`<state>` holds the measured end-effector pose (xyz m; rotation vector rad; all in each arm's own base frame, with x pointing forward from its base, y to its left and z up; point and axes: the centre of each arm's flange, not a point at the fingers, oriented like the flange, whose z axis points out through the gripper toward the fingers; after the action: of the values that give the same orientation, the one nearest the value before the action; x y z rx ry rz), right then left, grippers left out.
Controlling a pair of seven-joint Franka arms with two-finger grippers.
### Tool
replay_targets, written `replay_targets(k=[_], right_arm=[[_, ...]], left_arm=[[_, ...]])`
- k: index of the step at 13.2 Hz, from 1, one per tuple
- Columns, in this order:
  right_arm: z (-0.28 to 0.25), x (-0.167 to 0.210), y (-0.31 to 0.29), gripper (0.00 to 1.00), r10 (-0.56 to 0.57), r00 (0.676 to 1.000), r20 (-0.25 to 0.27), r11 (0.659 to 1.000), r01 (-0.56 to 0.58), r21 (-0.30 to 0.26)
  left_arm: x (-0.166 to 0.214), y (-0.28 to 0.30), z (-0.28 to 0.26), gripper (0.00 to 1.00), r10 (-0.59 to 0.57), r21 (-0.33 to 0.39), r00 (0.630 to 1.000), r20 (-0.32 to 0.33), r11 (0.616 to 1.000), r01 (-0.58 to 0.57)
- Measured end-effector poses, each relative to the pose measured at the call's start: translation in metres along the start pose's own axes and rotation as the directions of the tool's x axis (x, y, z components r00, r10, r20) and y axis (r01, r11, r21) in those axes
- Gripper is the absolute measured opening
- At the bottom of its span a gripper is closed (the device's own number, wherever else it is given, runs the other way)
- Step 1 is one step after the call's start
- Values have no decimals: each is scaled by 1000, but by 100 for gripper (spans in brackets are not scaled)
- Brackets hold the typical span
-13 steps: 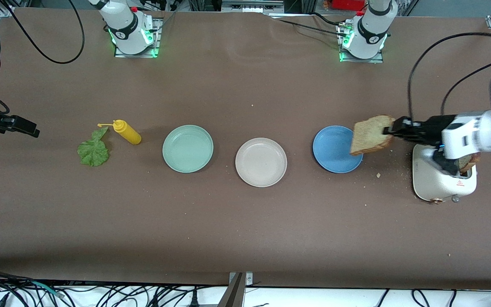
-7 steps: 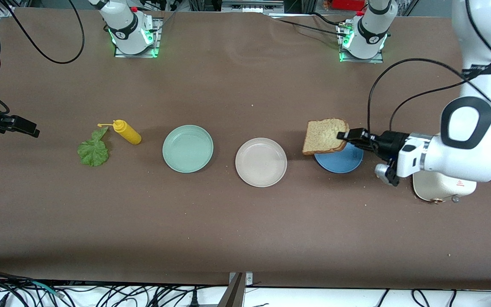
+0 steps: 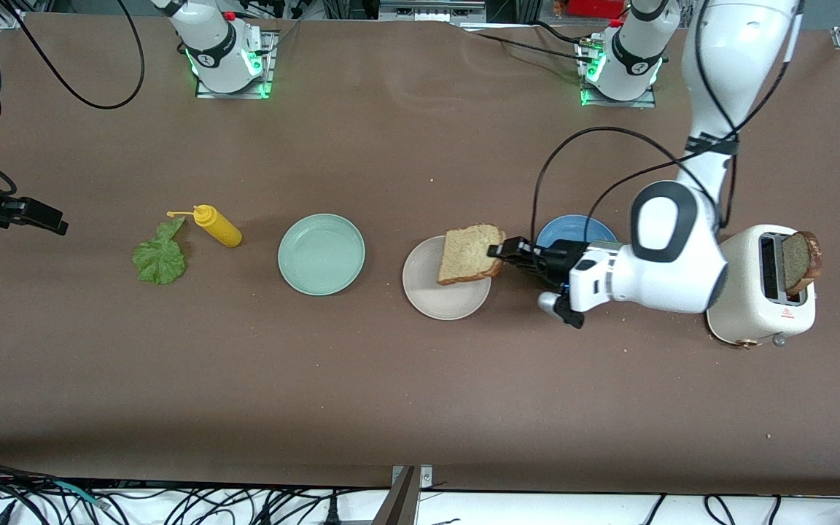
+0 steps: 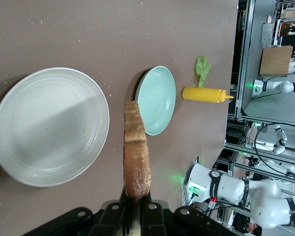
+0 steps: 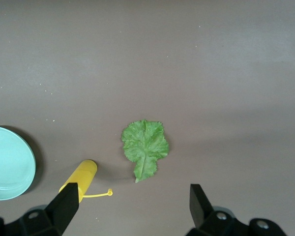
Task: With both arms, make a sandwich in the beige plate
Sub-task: 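Carry the bread slice with the left gripper over the beige plate, then lower the bread onto the beige plate and open the left gripper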
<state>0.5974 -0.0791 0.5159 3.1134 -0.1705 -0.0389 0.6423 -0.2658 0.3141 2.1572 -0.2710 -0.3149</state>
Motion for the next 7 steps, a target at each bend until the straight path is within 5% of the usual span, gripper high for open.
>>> replay_targets(k=[7], right_arm=[[0, 0, 0, 100, 0, 1000, 0, 1000, 0, 0]], left_arm=[[6, -35, 46, 9, -30, 18, 999, 34, 999, 29]])
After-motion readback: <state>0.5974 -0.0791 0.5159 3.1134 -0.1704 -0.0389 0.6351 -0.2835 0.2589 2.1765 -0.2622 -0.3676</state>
